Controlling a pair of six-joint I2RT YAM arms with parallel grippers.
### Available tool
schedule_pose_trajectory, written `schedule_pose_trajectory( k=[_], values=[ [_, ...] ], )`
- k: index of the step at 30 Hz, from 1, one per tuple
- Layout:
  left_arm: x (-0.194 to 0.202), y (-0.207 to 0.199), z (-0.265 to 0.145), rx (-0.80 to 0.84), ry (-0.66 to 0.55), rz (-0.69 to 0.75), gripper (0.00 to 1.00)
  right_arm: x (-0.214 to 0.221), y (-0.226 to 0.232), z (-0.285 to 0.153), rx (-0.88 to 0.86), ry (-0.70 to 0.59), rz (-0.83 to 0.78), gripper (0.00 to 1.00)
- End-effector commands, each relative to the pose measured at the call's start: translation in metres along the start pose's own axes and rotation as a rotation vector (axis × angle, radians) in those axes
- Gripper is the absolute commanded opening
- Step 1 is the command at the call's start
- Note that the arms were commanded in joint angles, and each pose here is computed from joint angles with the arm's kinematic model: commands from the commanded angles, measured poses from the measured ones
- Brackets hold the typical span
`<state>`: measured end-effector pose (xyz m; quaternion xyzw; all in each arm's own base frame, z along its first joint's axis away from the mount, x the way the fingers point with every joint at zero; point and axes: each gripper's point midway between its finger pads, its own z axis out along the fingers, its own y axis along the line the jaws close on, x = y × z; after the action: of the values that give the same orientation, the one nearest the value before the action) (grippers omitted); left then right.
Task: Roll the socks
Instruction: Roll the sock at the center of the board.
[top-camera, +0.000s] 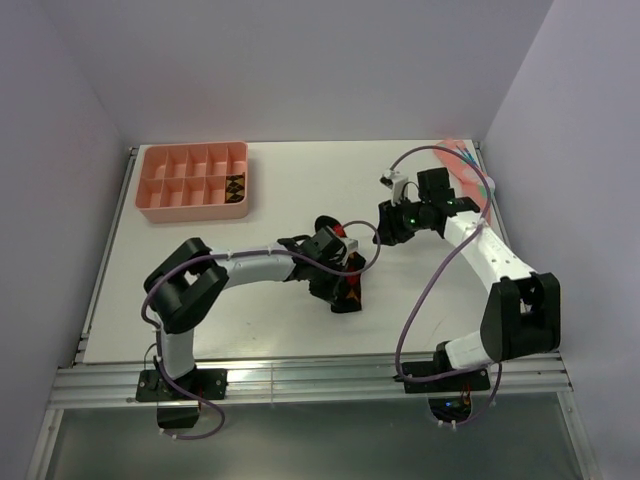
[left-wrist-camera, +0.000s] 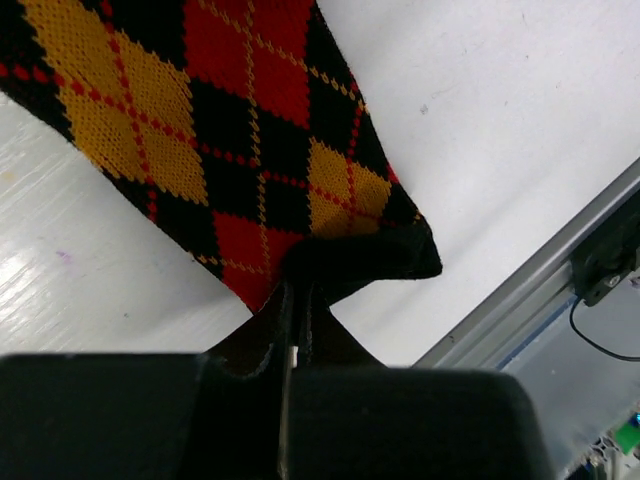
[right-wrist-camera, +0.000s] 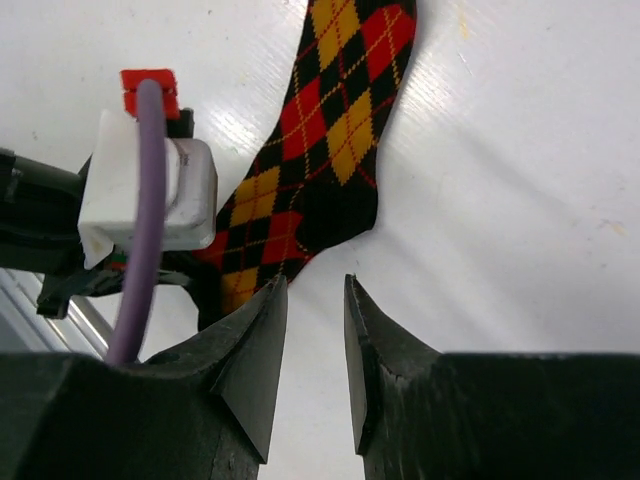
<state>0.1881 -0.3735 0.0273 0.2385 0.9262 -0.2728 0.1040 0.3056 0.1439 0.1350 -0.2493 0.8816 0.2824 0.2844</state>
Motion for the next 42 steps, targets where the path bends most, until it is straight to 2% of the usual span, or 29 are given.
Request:
schedule_pose_trajectory(
  k=[1, 7, 16, 23, 30, 42],
  values=[
    [0.010, -0.006, 0.004, 0.029, 0.084, 0.003, 0.00, -0.005, 0.001, -0.012, 0.004, -0.061, -0.105, 0.37],
    [0.011, -0.016, 0.006, 0.129, 0.158, -0.050, 0.00, 0.018, 0.031, -0.013, -0.090, -0.029, -0.317, 0.39],
    [0.001, -0.008, 0.003, 0.157, 0.221, -0.125, 0.00, 0.059, 0.075, -0.012, -0.148, -0.019, -0.664, 0.40],
    [0.003, -0.006, 0.005, 0.150, 0.276, -0.153, 0.00, 0.057, 0.080, -0.016, -0.117, -0.083, -0.730, 0.40],
    [0.004, -0.006, 0.004, 0.151, 0.319, -0.165, 0.00, 0.091, 0.092, -0.004, -0.190, 0.009, -0.826, 0.42],
    [0.011, 0.000, 0.008, 0.149, 0.379, -0.190, 0.00, 0.123, 0.118, 0.021, -0.319, 0.133, -0.906, 0.40]
  ],
)
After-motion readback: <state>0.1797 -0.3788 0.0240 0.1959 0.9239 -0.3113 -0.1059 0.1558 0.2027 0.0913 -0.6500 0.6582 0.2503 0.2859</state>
